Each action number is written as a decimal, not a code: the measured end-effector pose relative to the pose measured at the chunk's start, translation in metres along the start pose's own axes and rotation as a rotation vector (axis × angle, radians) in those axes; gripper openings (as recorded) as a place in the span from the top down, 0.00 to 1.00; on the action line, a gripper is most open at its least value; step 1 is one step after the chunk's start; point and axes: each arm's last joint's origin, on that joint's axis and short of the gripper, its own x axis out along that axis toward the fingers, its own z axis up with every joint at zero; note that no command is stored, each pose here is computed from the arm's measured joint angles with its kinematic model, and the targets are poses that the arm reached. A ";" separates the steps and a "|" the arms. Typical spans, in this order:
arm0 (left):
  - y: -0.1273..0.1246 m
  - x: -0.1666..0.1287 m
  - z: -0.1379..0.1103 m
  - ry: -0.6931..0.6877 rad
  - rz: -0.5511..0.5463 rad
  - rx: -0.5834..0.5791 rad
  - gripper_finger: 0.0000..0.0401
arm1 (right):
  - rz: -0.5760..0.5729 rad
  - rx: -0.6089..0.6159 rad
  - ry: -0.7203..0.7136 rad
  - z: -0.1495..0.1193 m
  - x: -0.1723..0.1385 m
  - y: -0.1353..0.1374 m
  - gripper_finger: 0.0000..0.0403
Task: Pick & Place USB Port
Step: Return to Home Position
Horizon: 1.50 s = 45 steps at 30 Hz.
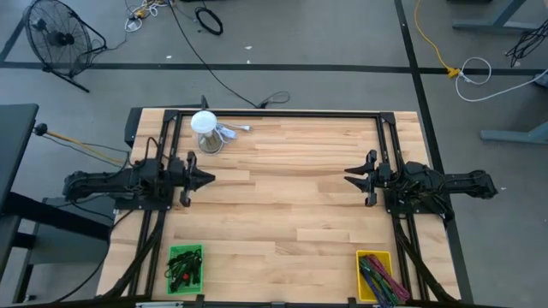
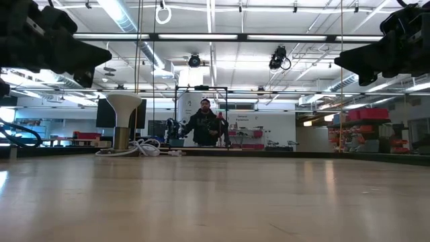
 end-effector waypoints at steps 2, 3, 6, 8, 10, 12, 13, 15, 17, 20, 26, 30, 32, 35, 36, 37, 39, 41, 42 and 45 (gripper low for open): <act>0.000 0.000 0.000 -0.002 -0.001 -0.045 0.91 | 0.000 0.000 0.000 0.000 0.000 0.000 0.72; 0.000 0.000 0.000 -0.002 -0.001 -0.066 0.91 | 0.000 0.000 0.000 0.000 0.000 0.000 0.72; 0.000 0.000 0.000 -0.003 -0.001 -0.116 0.91 | 0.000 0.000 0.000 0.000 0.000 0.000 0.72; 0.000 0.000 0.000 -0.004 -0.001 -0.135 0.91 | 0.000 0.000 0.000 0.000 0.000 0.000 0.72; 0.000 0.000 0.000 -0.004 -0.002 -0.136 0.91 | 0.000 0.000 0.000 0.000 0.000 0.000 0.72; 0.000 0.000 0.001 -0.005 -0.002 -0.135 0.91 | -0.001 0.000 0.000 0.000 0.000 0.000 0.72; 0.000 0.000 0.001 -0.007 -0.002 -0.136 0.91 | -0.001 0.000 0.000 0.000 0.000 0.000 0.72; 0.000 0.000 0.001 -0.009 -0.003 -0.137 0.91 | -0.001 0.000 0.000 0.000 0.000 0.000 0.72; 0.000 0.000 0.001 -0.008 -0.002 -0.138 0.91 | 0.000 0.000 0.000 0.000 0.000 0.000 0.72; 0.000 0.000 0.001 -0.009 -0.003 -0.138 0.91 | 0.000 0.000 0.000 0.000 0.000 0.000 0.72; 0.000 0.000 0.001 -0.009 -0.002 -0.138 0.91 | 0.000 0.000 0.000 0.000 0.000 0.000 0.72; 0.000 0.000 0.001 -0.009 -0.002 -0.138 0.91 | 0.000 0.000 0.000 0.000 0.000 0.000 0.72; 0.000 0.000 0.001 -0.009 -0.002 -0.138 0.91 | 0.000 0.000 0.000 0.000 0.000 0.000 0.72; 0.000 0.000 0.001 -0.009 -0.002 -0.138 0.91 | 0.000 0.000 0.000 0.000 0.000 0.000 0.72; 0.000 0.000 0.001 -0.009 -0.002 -0.138 0.91 | -0.001 0.000 0.000 0.000 0.000 0.000 0.72; 0.000 0.000 0.001 -0.009 -0.002 -0.138 0.91 | 0.000 0.000 0.000 0.000 0.000 0.000 0.72; 0.000 0.000 0.001 -0.009 -0.002 -0.138 0.91 | -0.001 0.000 0.000 0.000 0.000 0.000 0.72; 0.000 0.000 0.001 -0.010 -0.002 -0.138 0.91 | -0.001 0.000 0.000 0.000 0.000 0.000 0.72; 0.000 0.000 0.001 -0.009 -0.003 -0.138 0.91 | 0.000 0.000 0.000 0.000 0.000 0.000 0.72; 0.000 0.000 0.001 -0.009 -0.002 -0.138 0.91 | -0.001 0.000 0.000 0.000 0.000 0.000 0.72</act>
